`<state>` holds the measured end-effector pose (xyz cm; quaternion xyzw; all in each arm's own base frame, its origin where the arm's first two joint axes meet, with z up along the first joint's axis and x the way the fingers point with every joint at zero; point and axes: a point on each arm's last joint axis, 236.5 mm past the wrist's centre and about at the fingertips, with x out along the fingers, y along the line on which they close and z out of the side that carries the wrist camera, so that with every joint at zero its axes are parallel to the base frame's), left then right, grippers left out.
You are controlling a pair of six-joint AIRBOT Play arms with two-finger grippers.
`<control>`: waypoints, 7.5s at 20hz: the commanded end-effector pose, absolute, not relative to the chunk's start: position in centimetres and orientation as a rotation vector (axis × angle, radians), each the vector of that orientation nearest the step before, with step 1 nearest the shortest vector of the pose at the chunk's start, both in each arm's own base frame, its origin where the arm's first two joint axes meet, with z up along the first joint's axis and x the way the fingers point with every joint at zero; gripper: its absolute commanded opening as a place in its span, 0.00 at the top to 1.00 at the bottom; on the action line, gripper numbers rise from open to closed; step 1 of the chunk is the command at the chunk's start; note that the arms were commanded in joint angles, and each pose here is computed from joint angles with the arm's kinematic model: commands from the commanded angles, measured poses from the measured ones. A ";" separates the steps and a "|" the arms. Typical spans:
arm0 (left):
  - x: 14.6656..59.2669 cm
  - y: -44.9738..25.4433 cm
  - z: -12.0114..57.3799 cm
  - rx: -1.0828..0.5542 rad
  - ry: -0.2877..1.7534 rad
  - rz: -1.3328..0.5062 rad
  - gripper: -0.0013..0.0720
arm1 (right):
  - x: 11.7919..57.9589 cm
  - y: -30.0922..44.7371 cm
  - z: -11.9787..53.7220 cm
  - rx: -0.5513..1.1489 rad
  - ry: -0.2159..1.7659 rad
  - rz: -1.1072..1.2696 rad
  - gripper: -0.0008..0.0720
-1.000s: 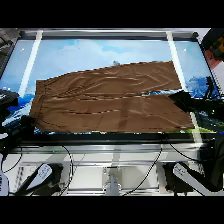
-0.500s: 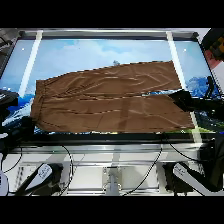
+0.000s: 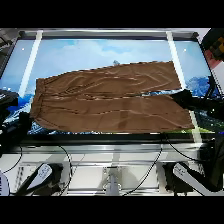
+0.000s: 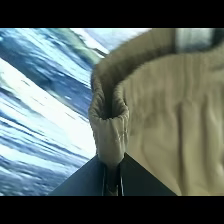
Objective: Fold the clothes and pants, and hang the long-sleeved shirts on hangers.
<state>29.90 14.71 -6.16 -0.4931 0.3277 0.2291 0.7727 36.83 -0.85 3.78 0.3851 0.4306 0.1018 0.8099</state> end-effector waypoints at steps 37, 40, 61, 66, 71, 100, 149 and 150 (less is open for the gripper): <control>29.6 12.1 1.6 -0.853 0.620 0.333 0.96 | 24.4 -15.8 -12.1 1.460 0.890 -0.638 0.47; 29.6 12.3 1.7 -0.849 0.613 0.339 0.96 | 26.0 -14.8 -12.1 1.440 0.910 -0.599 0.50; 24.5 9.7 8.1 -0.620 0.842 0.295 0.96 | 31.2 -16.9 11.5 0.945 0.907 -0.174 0.97; 20.2 11.1 7.9 -0.471 0.919 0.460 0.96 | 29.4 -16.9 15.2 0.879 0.816 -0.301 0.97; 20.0 11.0 8.1 -0.443 0.920 0.470 0.96 | 30.3 -16.1 16.9 0.868 0.761 -0.288 0.97; 35.7 14.2 1.3 -0.975 0.704 0.332 0.96 | 57.2 -16.6 9.6 1.124 0.608 -0.326 0.97; 46.6 17.1 5.0 -1.433 0.340 0.320 0.69 | 68.6 -10.9 9.1 1.165 0.460 -0.133 0.97; 46.6 16.0 5.1 -1.425 0.370 0.275 0.89 | 68.3 -10.8 9.4 1.148 0.470 -0.124 0.97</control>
